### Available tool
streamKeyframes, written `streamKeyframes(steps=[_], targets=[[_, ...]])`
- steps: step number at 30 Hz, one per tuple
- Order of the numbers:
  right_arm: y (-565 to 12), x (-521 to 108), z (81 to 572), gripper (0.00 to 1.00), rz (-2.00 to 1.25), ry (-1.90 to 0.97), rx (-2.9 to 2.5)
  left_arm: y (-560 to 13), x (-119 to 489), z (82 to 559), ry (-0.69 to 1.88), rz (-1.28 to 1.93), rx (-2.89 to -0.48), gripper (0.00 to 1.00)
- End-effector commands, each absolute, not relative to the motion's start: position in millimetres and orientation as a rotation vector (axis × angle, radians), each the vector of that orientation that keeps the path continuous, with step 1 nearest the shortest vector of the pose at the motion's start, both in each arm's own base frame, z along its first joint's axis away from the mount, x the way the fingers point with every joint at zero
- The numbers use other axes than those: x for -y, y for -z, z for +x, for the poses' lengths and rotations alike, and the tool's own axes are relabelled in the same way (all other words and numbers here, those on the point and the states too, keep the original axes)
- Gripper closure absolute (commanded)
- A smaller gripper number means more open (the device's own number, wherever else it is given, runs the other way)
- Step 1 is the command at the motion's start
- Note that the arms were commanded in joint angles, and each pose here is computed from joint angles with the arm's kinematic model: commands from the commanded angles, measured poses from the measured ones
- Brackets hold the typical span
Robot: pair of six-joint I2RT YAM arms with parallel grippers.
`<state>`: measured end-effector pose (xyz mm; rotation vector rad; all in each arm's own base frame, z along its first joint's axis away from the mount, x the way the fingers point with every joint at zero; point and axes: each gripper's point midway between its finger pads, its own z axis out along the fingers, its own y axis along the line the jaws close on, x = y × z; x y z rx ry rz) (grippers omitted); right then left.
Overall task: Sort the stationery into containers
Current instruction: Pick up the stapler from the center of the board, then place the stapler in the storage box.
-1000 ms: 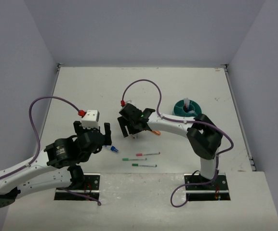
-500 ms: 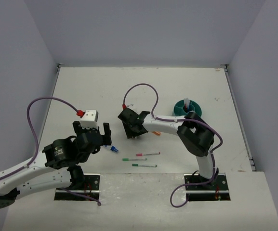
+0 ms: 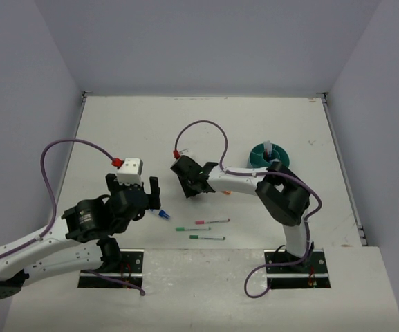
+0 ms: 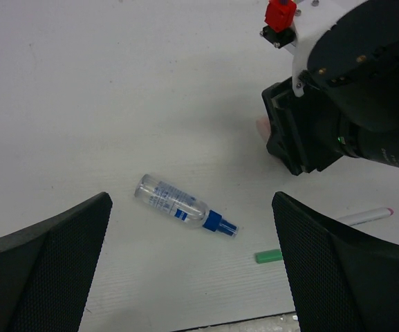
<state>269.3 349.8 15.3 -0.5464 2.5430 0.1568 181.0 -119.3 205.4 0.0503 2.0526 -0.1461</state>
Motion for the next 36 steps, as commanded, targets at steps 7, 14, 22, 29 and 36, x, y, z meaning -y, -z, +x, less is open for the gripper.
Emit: streamKeyframes(steps=[7,14,22,29,36], targets=[[-150.0,-346.4,238.8,1.00,-0.772,-0.568,-1.876,-260.0,171.5,173.7,0.623,-0.017,-1.933,0.00],[-219.4,-325.4,197.1,1.00,-0.708,-0.697,-1.585,-307.6,248.2,174.2,1.049,-0.058,-1.782,0.01],[-262.2,-294.8,180.2,1.00,-0.597,-0.766,-1.472,-294.1,279.5,195.4,1.010,-0.122,-1.831,0.21],[-264.4,-290.1,172.7,1.00,-0.617,-0.784,-1.440,-303.3,307.4,195.0,1.090,-0.032,-1.783,0.23],[-268.2,-285.6,174.9,1.00,-0.604,-0.764,-1.434,-300.9,330.9,189.7,1.138,0.070,-1.796,0.47]])
